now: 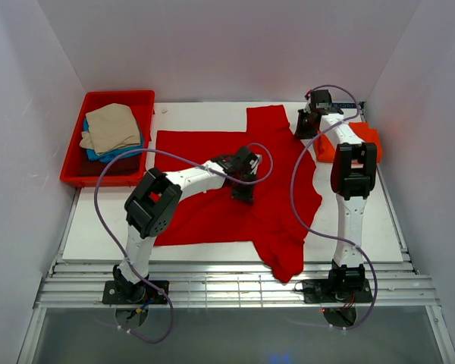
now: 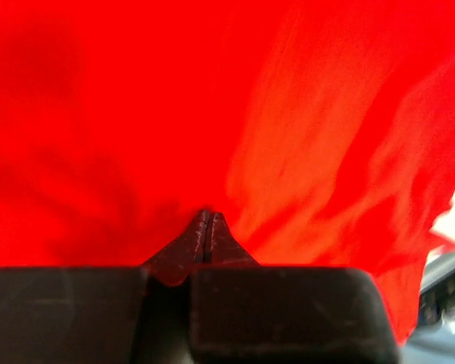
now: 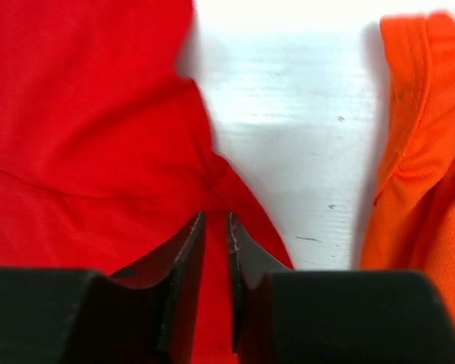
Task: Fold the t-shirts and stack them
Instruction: Flatten the tshirt out
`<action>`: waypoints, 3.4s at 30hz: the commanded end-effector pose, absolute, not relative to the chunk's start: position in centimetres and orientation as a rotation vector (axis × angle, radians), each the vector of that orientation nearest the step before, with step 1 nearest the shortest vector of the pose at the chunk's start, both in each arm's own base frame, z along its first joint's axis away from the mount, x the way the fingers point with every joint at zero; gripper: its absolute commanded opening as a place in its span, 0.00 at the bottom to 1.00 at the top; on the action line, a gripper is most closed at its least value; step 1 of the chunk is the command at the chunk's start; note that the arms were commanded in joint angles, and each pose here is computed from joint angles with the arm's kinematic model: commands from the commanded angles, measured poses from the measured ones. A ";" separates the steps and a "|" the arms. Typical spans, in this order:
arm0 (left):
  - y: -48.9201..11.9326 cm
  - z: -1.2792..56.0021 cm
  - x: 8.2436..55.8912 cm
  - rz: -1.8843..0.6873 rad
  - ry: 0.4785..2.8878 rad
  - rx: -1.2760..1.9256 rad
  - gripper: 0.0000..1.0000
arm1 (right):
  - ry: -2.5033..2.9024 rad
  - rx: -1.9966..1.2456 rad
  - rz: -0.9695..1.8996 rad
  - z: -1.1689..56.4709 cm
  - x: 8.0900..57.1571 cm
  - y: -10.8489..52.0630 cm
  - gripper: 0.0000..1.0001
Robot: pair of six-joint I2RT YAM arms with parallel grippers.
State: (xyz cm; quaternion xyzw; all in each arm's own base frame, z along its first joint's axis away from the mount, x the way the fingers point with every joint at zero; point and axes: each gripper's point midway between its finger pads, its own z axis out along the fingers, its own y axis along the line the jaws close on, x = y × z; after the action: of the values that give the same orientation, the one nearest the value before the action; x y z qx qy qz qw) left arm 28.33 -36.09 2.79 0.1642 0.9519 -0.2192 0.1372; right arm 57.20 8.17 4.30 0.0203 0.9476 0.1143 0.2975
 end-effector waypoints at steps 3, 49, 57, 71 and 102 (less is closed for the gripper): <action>-38.0 9.9 37.4 -0.484 2.454 0.411 0.28 | 2.153 -0.002 0.414 16.9 61.0 9.9 0.43; -0.1 7.2 61.2 0.138 2.266 -0.368 0.48 | 2.210 0.139 0.620 5.0 66.3 14.4 0.57; 0.9 3.5 61.2 0.136 2.332 -0.373 0.49 | 2.230 0.135 0.645 4.4 65.8 15.3 0.58; 2.6 3.4 60.9 0.245 2.311 -0.432 0.47 | 2.240 0.101 0.599 4.8 65.3 15.1 0.56; 8.2 -0.5 59.5 0.398 2.316 -0.604 0.42 | 2.256 0.041 0.567 5.8 64.2 14.8 0.54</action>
State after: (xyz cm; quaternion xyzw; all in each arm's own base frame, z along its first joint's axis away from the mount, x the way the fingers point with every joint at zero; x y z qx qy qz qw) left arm 62.23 -0.81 2.93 -0.1598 0.8988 0.0650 0.4029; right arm 64.98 14.76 4.09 0.0273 0.8880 0.2308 0.3967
